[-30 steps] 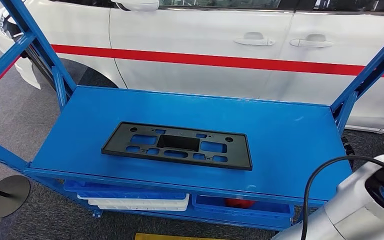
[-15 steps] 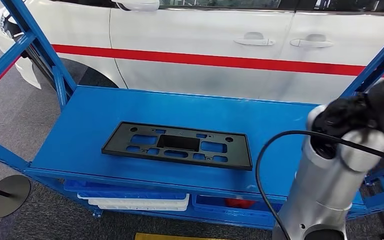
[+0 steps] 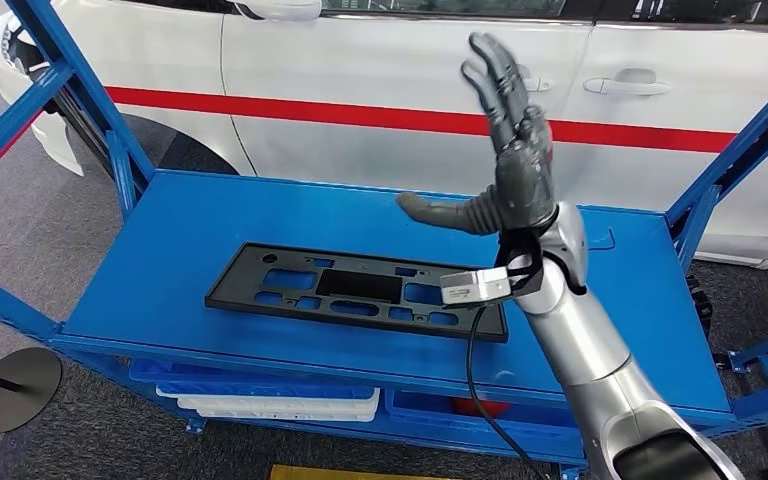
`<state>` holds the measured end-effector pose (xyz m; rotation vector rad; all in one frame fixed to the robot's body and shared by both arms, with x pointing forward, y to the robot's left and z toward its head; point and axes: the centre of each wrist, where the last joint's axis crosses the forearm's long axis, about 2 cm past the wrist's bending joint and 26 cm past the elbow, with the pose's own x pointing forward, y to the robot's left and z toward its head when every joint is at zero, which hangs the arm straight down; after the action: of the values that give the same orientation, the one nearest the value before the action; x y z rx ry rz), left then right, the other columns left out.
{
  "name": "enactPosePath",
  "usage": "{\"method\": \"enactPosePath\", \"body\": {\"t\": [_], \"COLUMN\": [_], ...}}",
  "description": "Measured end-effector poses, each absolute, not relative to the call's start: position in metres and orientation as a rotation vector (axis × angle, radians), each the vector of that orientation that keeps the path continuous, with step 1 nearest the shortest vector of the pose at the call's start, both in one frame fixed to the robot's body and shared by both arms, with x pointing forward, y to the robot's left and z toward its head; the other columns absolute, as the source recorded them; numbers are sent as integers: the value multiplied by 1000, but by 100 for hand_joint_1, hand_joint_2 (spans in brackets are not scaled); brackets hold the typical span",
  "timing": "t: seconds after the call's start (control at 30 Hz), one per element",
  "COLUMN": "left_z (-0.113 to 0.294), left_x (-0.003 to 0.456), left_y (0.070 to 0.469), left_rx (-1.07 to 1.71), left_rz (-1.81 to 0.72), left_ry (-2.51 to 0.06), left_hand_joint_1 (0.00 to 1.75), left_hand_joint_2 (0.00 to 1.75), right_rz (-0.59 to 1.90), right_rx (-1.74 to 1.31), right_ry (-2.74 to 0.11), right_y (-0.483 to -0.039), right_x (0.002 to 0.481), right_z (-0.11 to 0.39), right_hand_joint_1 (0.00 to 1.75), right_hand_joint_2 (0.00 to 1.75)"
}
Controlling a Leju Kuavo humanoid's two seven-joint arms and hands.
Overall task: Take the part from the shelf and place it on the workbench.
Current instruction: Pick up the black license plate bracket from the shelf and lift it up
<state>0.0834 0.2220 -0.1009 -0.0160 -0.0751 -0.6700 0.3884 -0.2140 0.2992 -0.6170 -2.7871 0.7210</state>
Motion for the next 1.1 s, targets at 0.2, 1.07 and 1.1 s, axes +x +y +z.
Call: {"method": "enactPosePath", "body": {"t": [0.2,1.07,1.1], "left_z": [-102,-103,-103], "left_x": [78,74,74], "left_y": [223,227,227], "left_rx": [-18,-10,-9], "left_rz": [-677,-676,-674], "left_ry": [-70,-57,-57], "left_hand_joint_1": [0,0,0], "left_hand_joint_2": [0,0,0], "right_rz": [836,816,820], "right_rx": [-575,-15,4], "right_ry": [-2662,-2271,-2264], "right_y": [-218,-219,-218], "right_x": [382,304,303], "right_z": [246,120,120], "right_hand_joint_1": [0,0,0], "right_hand_joint_2": [175,175,175]}}
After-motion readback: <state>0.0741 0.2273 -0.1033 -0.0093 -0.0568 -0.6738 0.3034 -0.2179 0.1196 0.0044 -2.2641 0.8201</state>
